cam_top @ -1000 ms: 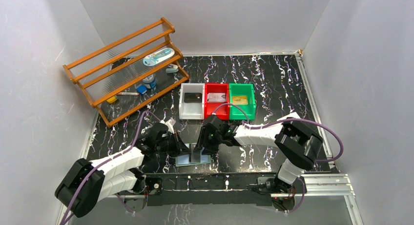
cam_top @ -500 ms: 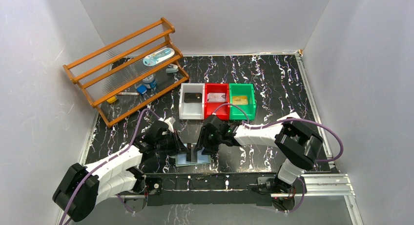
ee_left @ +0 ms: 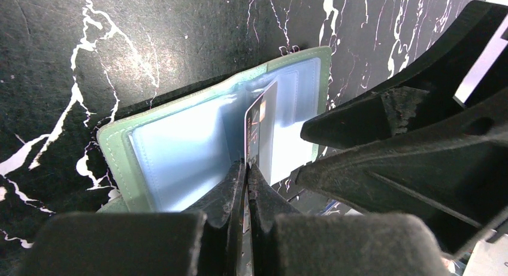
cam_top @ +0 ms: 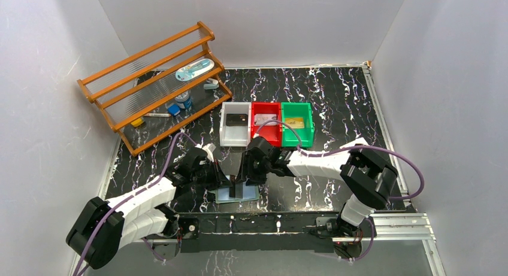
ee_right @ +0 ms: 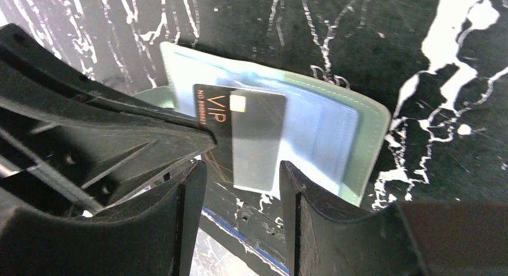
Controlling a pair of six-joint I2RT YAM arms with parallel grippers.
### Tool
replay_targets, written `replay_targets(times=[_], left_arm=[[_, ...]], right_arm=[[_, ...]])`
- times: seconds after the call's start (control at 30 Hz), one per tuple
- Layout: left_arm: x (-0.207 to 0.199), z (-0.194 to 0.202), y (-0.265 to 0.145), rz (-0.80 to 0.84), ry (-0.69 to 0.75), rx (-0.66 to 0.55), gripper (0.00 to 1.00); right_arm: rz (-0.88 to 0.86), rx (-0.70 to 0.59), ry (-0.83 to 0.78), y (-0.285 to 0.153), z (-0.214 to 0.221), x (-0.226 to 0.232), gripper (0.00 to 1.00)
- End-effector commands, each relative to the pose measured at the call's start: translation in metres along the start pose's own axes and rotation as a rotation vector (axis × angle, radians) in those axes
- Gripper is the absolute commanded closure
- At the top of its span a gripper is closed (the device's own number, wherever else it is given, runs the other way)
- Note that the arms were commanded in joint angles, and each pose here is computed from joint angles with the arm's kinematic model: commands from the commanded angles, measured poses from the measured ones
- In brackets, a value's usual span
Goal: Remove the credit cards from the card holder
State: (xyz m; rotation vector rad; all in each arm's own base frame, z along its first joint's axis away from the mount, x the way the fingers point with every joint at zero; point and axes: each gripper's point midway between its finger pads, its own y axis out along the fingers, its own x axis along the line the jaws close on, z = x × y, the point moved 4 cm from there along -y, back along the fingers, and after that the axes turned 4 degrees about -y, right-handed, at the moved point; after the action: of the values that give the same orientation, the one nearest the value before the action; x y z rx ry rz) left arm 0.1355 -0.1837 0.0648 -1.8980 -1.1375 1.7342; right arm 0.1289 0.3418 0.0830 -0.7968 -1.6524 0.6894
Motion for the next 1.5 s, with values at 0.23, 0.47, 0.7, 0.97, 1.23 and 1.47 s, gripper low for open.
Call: replay_targets(times=[0.23,0.47,0.7,0.97,1.23,1.47], left_arm=[[-0.005,-0.002,-0.002,0.005,0.017,0.003,0.99],[-0.013,0.001,0.0,0.077,0.009,0.028,0.92],[-0.021,0.011,0.002,0.179,-0.001,0.091,0.91],[-0.015,0.014,0.005,0.147,0.007,0.118,0.91],[-0.017,0.011,0.003,0.149,0.02,0.101,0.96],[-0.016,0.003,-0.005,0.085,0.049,0.048,1.0]], right_arm=[[0.034,0.049,0.047,0.015,0.004,-0.005,0.44],[0.052,0.097,0.107,0.024,0.018,-0.023,0.45],[0.066,0.059,0.142,0.022,0.018,-0.029,0.47],[0.065,0.061,0.147,0.022,0.018,-0.03,0.47],[0.062,0.059,0.148,0.022,0.017,-0.029,0.47],[0.086,0.047,0.153,0.02,0.017,-0.032,0.47]])
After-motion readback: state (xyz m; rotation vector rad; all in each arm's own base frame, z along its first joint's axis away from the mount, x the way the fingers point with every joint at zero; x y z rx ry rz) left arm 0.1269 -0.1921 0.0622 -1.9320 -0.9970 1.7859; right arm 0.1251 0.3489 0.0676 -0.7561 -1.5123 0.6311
